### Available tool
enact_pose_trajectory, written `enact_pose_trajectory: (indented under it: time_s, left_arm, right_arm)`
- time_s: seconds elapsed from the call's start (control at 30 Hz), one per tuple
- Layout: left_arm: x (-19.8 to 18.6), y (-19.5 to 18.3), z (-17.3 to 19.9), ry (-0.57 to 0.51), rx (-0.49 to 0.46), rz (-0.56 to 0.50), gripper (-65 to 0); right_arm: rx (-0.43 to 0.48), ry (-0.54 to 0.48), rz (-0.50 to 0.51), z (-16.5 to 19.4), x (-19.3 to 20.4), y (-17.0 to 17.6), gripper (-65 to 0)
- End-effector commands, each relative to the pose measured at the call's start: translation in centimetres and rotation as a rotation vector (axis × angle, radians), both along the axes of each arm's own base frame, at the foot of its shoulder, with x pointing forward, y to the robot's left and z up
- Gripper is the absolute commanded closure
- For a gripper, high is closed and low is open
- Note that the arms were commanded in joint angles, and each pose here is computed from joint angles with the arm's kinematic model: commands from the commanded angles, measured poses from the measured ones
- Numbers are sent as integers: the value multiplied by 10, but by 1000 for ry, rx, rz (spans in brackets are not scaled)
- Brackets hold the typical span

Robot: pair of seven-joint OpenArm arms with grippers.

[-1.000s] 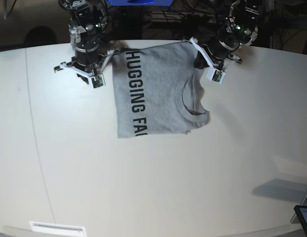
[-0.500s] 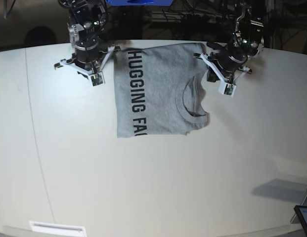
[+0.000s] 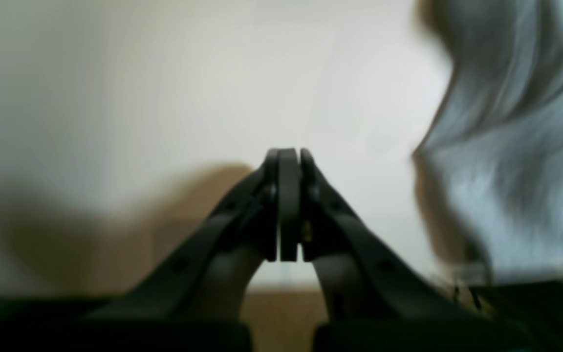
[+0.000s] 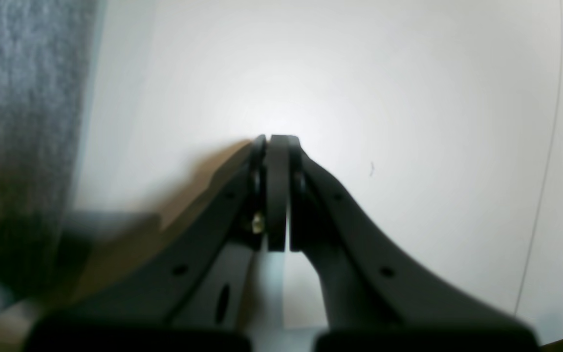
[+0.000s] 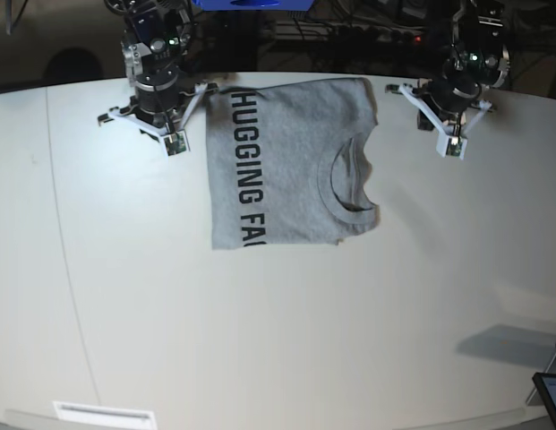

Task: Fold the T-shirt properly

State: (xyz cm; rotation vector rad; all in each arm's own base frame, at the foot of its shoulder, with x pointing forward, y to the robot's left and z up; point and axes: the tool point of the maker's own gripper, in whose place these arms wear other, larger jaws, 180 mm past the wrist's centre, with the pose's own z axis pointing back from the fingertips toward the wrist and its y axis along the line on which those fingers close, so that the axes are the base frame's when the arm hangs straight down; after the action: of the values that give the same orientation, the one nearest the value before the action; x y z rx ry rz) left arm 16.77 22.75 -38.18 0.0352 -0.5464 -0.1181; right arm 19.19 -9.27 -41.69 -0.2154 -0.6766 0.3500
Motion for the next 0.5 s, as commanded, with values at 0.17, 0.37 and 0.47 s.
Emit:
enact_pose_trajectory:
  time_s: [0.17,0.37,0.47]
  left_arm:
    - [-14,-17,2,-24,-38,-90,0]
    - [-24,-29,-3,-2,-67,-133,0]
    - [-26,-42,-6,5,-95,-155,0]
  right_arm:
    - [21,61,0,-8,-10,5,0]
    - [20,62,0,-8,-11,5,0]
    - [20,62,0,-8,-11,5,0]
